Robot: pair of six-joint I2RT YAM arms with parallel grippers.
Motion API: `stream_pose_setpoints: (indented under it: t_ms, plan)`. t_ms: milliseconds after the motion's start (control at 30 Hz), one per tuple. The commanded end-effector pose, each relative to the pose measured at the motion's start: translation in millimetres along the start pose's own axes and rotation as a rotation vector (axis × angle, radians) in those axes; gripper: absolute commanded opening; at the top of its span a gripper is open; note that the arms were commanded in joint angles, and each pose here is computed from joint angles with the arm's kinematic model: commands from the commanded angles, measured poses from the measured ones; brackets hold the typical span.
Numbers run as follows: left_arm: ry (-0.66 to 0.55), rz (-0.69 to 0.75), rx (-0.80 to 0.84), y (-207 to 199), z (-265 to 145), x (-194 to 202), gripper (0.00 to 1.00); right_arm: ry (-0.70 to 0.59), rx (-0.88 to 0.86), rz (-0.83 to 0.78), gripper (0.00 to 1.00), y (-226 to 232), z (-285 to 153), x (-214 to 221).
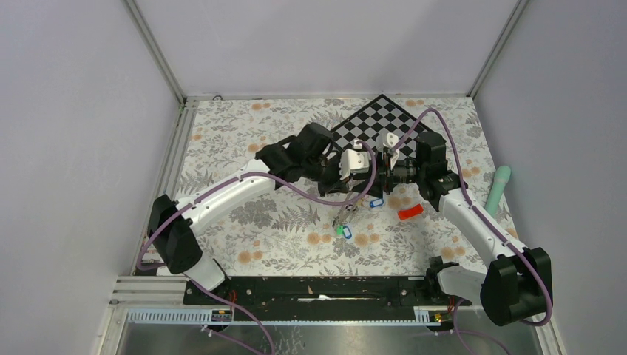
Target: Put the keys on the keyring
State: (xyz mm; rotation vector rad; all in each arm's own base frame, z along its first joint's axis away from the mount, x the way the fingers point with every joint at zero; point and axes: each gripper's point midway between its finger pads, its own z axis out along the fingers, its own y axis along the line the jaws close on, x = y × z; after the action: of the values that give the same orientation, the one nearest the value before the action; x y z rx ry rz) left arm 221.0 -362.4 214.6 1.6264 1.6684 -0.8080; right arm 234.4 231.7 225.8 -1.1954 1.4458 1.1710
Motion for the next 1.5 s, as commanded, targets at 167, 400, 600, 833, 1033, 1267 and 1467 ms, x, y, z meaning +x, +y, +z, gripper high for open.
stream_pose_setpoints:
  t_ms: [167, 400, 600, 833, 1033, 1267, 1467]
  plan:
    - [-0.095, 0.007, -0.011, 1.7, -12.1, -37.9, 0.0, 0.003, -0.02, -0.026, 0.44, 3.5, 3.0, 3.5]
    - [-0.096, 0.003, -0.009, 1.4, -11.5, -38.6, 0.0, 0.005, -0.027, -0.013, 0.31, 4.2, 6.0, 8.6]
    - [-0.098, -0.004, -0.005, 1.6, -11.4, -38.8, 0.0, 0.009, -0.028, -0.011, 0.27, 4.2, 7.3, 11.7]
    - [-0.108, -0.021, 0.015, 2.0, -11.5, -39.1, 0.0, -0.019, -0.044, -0.007, 0.02, 6.1, 8.5, 1.1]
    - [-0.209, -0.048, 0.085, 12.9, -39.3, -48.1, 0.34, -0.102, -0.043, 0.042, 0.0, 1.8, 9.5, -34.9]
    - [-0.392, -0.06, 0.111, 24.8, -77.8, -59.2, 0.44, -0.307, -0.053, 0.072, 0.0, 0.1, 5.8, -97.9]
    - [-0.478, -0.048, 0.081, 25.2, -89.1, -75.3, 0.45, -0.343, -0.029, 0.11, 0.0, -4.7, 6.3, -100.5]
